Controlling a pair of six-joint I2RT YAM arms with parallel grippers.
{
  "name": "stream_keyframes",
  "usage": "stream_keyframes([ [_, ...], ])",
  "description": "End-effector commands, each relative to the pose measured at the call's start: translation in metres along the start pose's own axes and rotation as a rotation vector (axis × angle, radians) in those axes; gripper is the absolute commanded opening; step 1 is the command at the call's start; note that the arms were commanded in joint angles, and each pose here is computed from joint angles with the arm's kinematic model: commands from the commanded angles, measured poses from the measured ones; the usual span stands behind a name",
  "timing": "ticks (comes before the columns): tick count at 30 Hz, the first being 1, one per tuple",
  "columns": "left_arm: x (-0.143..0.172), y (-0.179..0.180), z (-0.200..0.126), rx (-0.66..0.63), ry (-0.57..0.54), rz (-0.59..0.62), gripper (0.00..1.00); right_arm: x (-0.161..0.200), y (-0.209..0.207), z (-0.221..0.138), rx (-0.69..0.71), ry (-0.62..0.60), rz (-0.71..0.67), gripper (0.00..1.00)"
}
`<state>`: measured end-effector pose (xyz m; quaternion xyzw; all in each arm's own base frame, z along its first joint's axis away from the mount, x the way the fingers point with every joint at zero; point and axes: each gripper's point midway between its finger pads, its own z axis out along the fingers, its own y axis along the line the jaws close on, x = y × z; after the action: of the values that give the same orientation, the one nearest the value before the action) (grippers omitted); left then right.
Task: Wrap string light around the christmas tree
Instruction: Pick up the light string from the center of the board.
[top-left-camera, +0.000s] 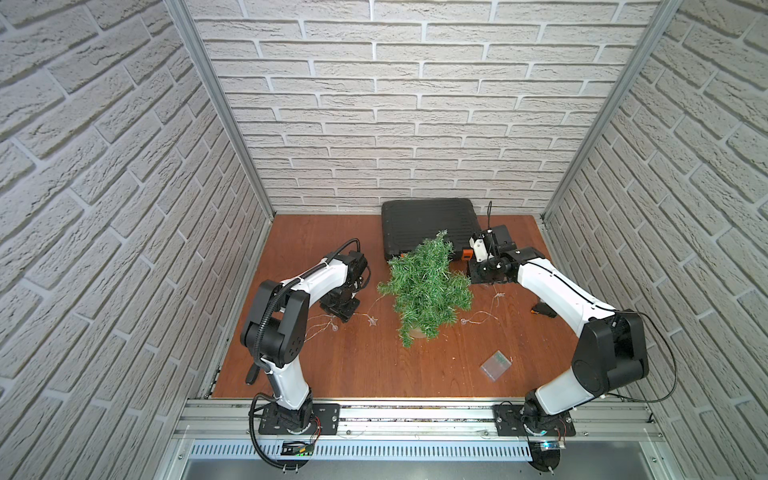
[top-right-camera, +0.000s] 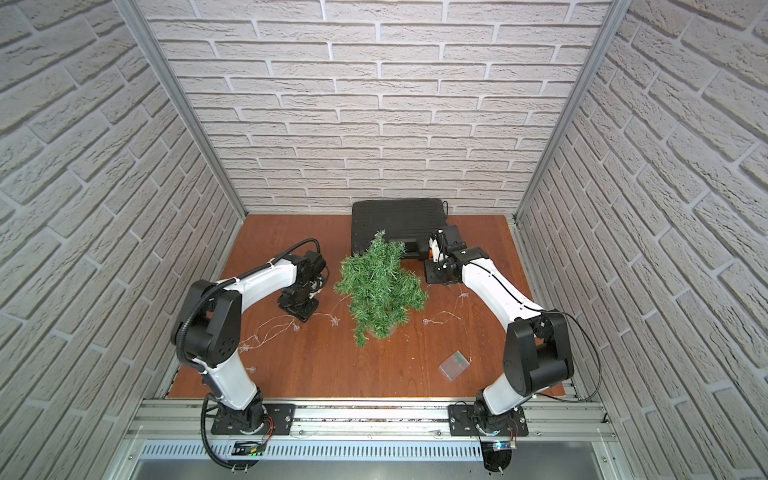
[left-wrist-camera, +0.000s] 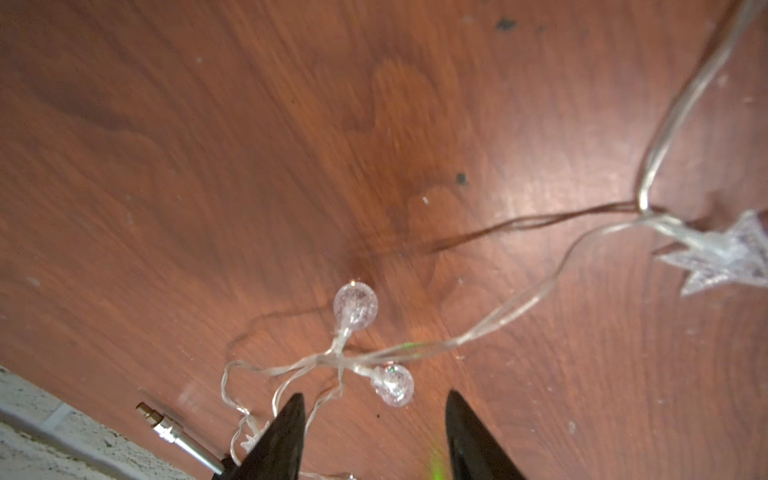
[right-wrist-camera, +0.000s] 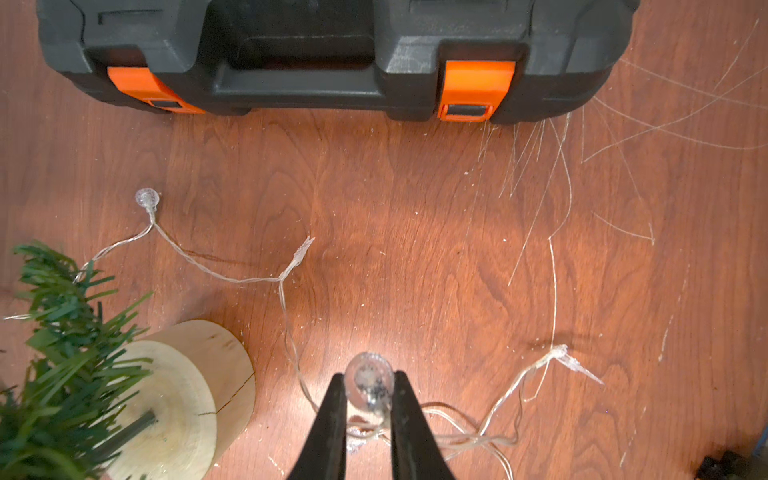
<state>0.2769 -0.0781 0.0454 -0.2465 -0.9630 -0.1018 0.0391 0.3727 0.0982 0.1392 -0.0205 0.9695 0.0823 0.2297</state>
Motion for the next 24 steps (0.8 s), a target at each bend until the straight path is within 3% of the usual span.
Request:
stream_keyframes([
  [1,-0.011,0.0,-0.001,0.009,-0.041,-0.001,0.53,0.0,0.005,-0.015,-0.022,-0.025,0.003,0.18],
  [13,-0.026,0.002,0.005,0.001,-0.04,0.012,0.41,0.001,0.009,-0.026,-0.051,-0.037,0.005,0.17],
  [21,-0.033,0.008,0.002,0.009,-0.066,-0.039,0.12,-0.002,0.01,-0.043,-0.051,-0.076,0.015,0.18],
  [24,-0.031,0.011,0.0,0.023,-0.067,-0.063,0.05,-0.005,0.009,-0.05,-0.043,-0.09,0.022,0.17],
])
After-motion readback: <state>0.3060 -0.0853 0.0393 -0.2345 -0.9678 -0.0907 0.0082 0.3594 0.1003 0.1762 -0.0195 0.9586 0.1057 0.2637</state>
